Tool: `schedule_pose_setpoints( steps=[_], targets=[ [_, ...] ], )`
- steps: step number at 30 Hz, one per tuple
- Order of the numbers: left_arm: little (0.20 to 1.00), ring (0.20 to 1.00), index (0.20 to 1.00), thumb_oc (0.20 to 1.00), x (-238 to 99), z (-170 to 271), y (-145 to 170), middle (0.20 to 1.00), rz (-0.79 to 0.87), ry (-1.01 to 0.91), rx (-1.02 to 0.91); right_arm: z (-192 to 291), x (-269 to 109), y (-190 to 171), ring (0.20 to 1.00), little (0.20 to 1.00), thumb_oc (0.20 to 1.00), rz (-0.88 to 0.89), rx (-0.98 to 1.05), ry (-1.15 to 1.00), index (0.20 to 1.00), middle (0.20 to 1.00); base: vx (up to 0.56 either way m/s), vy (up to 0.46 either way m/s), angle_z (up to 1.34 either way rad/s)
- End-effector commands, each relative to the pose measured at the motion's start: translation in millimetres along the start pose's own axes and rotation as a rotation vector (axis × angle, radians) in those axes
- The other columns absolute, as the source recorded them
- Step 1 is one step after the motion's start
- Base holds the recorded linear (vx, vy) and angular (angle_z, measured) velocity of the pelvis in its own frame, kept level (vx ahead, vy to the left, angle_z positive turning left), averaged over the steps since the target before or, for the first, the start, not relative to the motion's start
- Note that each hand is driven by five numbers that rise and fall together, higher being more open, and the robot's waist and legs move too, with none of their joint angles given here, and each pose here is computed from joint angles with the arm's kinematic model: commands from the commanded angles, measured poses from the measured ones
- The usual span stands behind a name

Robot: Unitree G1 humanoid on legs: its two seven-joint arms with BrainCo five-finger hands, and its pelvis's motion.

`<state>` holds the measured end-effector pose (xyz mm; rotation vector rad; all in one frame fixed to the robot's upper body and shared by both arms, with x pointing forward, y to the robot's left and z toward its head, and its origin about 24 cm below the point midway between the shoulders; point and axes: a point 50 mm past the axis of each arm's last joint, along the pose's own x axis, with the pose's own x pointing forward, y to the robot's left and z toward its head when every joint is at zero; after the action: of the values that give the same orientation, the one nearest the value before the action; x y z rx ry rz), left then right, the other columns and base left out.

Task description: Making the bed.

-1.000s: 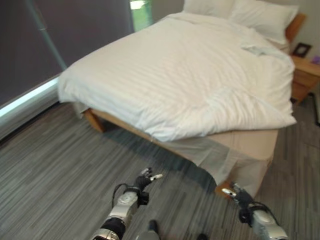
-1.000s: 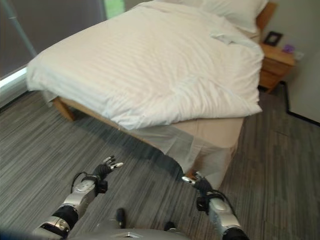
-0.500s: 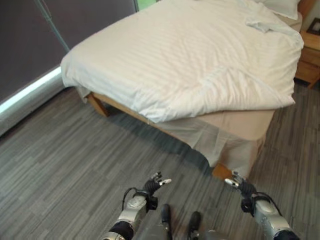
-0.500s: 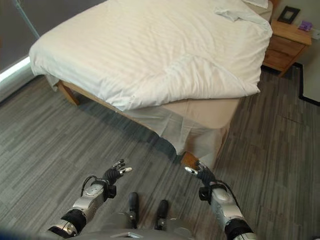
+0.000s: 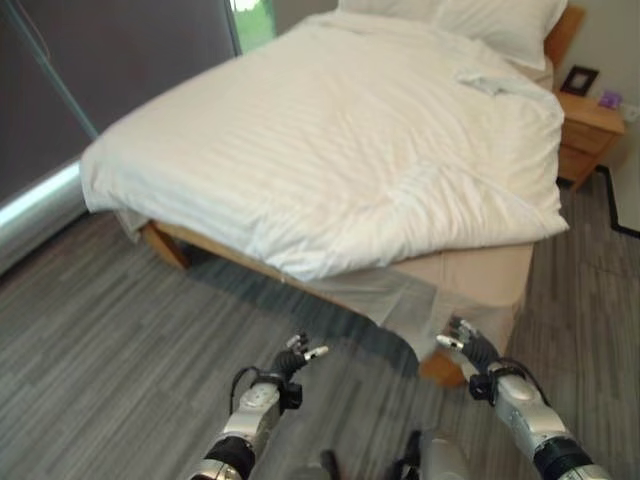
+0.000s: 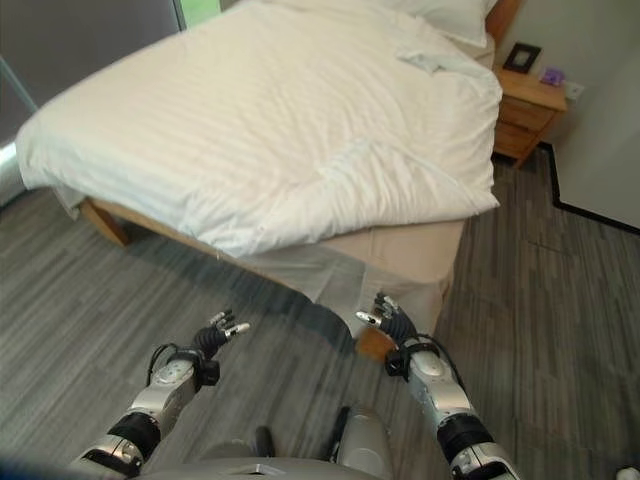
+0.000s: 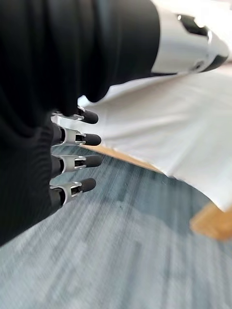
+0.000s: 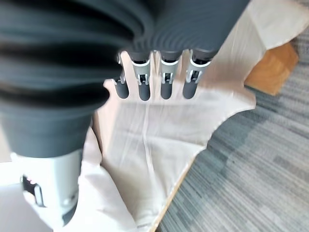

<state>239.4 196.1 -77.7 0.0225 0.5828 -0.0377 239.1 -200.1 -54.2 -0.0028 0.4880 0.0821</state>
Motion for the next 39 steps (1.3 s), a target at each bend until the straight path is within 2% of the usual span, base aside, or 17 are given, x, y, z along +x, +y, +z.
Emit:
schedule_pose_setpoints(
  steps=[1, 3, 7, 8, 9, 10, 11, 14, 18, 21, 22, 23, 24, 25, 26, 29, 39],
  targets=[
    [1.000, 1.000, 1.000, 1.000, 7.9, 44.5, -5.1, 1.000, -0.038, -0.169, 0.030, 56.2, 1.3, -4.5, 1.000, 1.000, 1.000, -0.008, -0.036, -0.252, 1.000, 1.000, 0.25, -0.150, 0.49],
    [1.000, 1.000, 1.000, 1.000, 8.0, 64.4, -7.6, 1.000, -0.065, -0.242, 0.084, 78.6, -4.0, -19.7, 1.000, 1.000, 1.000, -0.056, -0.088, -0.336, 1.000, 1.000, 0.19, -0.148, 0.85],
    [1.000, 1.000, 1.000, 1.000, 4.5, 74.9, -16.9, 1.000, -0.125, -0.303, 0.054, 134.4, -17.8, -23.6, 1.000, 1.000, 1.000, -0.058, -0.145, -0.563, 1.000, 1.000, 0.18, -0.095, 0.58],
    [1.000, 1.000, 1.000, 1.000, 4.4, 74.8, -16.9, 1.000, -0.125, -0.302, 0.053, 134.4, -17.8, -23.6, 1.000, 1.000, 1.000, -0.058, -0.146, -0.562, 1.000, 1.000, 0.08, -0.058, 0.10],
    [1.000, 1.000, 1.000, 1.000, 2.3, 75.9, -20.0, 1.000, -0.147, -0.315, 0.005, 170.8, -33.8, -25.1, 1.000, 1.000, 1.000, -0.056, -0.173, -0.724, 1.000, 1.000, 0.04, -0.035, -0.03],
    [1.000, 1.000, 1.000, 1.000, 2.3, 75.8, -20.1, 1.000, -0.147, -0.314, 0.005, 170.8, -33.9, -25.1, 1.000, 1.000, 1.000, -0.056, -0.173, -0.724, 1.000, 1.000, 0.09, -0.060, 0.00],
    [1.000, 1.000, 1.000, 1.000, 1.3, 70.6, -25.9, 1.000, -0.175, -0.298, 0.007, 201.5, -46.4, -21.7, 1.000, 1.000, 1.000, -0.044, -0.239, -0.845, 1.000, 1.000, 0.07, -0.034, 0.12],
    [1.000, 1.000, 1.000, 1.000, -2.0, 56.6, -32.9, 1.000, -0.212, -0.262, 0.040, 254.6, -70.6, -19.6, 1.000, 1.000, 1.000, -0.066, -0.390, -1.042, 1.000, 1.000, 0.09, -0.029, 0.07],
    [1.000, 1.000, 1.000, 1.000, -5.1, 45.8, -33.5, 1.000, -0.221, -0.231, 0.024, 273.0, -80.1, -27.9, 1.000, 1.000, 1.000, -0.134, -0.520, -1.070, 1.000, 1.000, 0.03, -0.007, 0.04],
    [1.000, 1.000, 1.000, 1.000, -8.6, 28.2, -34.5, 1.000, -0.251, -0.165, 0.013, 319.0, -84.0, -77.1, 1.000, 1.000, 1.000, -0.374, -0.894, -0.875, 1.000, 1.000, 0.01, -0.003, 0.02],
    [1.000, 1.000, 1.000, 1.000, -9.4, 25.8, -34.7, 1.000, -0.261, -0.154, 0.016, 329.6, -85.7, -92.2, 1.000, 1.000, 1.000, -0.444, -0.962, -0.804, 1.000, 1.000, -0.02, -0.003, 0.04],
    [1.000, 1.000, 1.000, 1.000, -9.2, 26.3, -34.9, 1.000, -0.259, -0.156, 0.010, 332.4, -84.6, -90.4, 1.000, 1.000, 1.000, -0.440, -0.967, -0.808, 1.000, 1.000, -0.02, -0.001, 0.06],
    [1.000, 1.000, 1.000, 1.000, -9.6, 24.7, -34.2, 1.000, -0.262, -0.148, 0.017, 345.9, -86.4, -106.0, 1.000, 1.000, 1.000, -0.521, -1.067, -0.714, 1.000, 1.000, -0.02, -0.003, 0.05],
    [1.000, 1.000, 1.000, 1.000, -10.5, 23.8, -36.2, 1.000, -0.285, -0.138, 0.022, 368.2, -89.9, -128.7, 1.000, 1.000, 1.000, -0.675, -1.220, -0.549, 1.000, 1.000, -0.03, -0.007, -0.06],
    [1.000, 1.000, 1.000, 1.000, -11.1, 22.9, -36.0, 1.000, -0.294, -0.131, 0.031, 370.6, -91.5, -139.8, 1.000, 1.000, 1.000, -0.733, -1.272, -0.467, 1.000, 1.000, -0.04, -0.009, -0.08],
    [1.000, 1.000, 1.000, 1.000, -11.9, 23.5, -37.5, 1.000, -0.309, -0.131, 0.048, 378.4, -97.6, -164.1, 1.000, 1.000, 1.000, -0.888, -1.386, -0.268, 1.000, 1.000, -0.05, -0.009, 0.01],
    [1.000, 1.000, 1.000, 1.000, -11.5, 33.9, -52.5, 1.000, -0.370, -0.168, 0.092, 371.7, -113.1, -198.1, 1.000, 1.000, 1.000, -1.079, -1.349, -0.127, 1.000, 1.000, -0.06, -0.023, 0.02]
  ],
)
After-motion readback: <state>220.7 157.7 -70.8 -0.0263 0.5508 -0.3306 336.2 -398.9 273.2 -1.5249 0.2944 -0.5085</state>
